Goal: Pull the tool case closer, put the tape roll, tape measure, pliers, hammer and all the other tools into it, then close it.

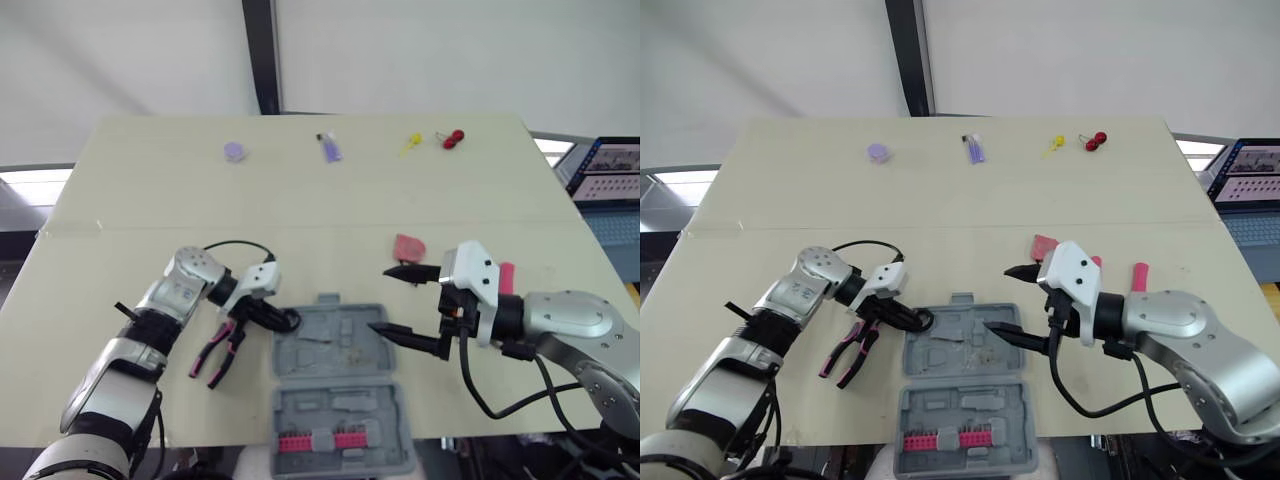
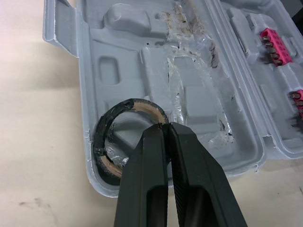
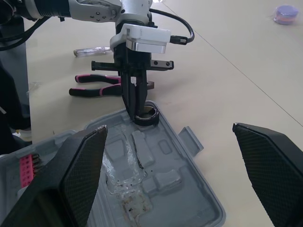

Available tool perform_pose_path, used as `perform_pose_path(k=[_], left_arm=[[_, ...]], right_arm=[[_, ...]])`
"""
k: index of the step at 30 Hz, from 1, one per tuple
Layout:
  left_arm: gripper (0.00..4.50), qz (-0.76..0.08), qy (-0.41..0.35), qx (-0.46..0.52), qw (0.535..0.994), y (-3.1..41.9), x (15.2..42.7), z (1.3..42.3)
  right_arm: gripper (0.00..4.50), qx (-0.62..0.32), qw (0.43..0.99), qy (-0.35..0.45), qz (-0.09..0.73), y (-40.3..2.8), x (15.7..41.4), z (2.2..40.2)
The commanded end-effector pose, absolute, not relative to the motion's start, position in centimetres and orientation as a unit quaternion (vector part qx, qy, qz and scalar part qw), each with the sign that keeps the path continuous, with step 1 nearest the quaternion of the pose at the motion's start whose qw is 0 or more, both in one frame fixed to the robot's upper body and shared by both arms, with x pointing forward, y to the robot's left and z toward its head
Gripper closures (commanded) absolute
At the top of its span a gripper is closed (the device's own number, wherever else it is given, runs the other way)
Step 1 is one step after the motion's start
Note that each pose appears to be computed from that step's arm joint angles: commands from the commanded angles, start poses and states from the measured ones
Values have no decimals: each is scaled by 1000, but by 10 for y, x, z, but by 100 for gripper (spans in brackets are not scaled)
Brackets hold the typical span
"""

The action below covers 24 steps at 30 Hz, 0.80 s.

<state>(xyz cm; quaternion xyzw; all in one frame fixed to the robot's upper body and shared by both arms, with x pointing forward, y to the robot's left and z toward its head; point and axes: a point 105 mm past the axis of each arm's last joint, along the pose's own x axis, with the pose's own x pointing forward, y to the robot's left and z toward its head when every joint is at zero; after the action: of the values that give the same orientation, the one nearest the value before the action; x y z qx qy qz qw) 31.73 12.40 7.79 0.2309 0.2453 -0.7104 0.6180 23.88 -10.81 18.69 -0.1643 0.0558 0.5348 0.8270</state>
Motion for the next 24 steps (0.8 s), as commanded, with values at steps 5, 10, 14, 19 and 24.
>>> perform_pose_path(k=[5,10,14,19,24], left_arm=[[448,-712,237,242,615,122,320,84],[448,-711,238,250,612,122,321,82],[448,-711,237,257,610,122,321,82],[448,-712,236,258,609,121,320,82],[448,-715,234,254,608,120,319,83]], right_arm=[[0,-174,826,32,535,-104,234,194],[0,-174,827,33,534,-104,233,193],[0,-174,827,33,534,-104,233,193],[0,-173,827,33,533,-105,233,193],[0,-172,827,35,534,-105,234,192]])
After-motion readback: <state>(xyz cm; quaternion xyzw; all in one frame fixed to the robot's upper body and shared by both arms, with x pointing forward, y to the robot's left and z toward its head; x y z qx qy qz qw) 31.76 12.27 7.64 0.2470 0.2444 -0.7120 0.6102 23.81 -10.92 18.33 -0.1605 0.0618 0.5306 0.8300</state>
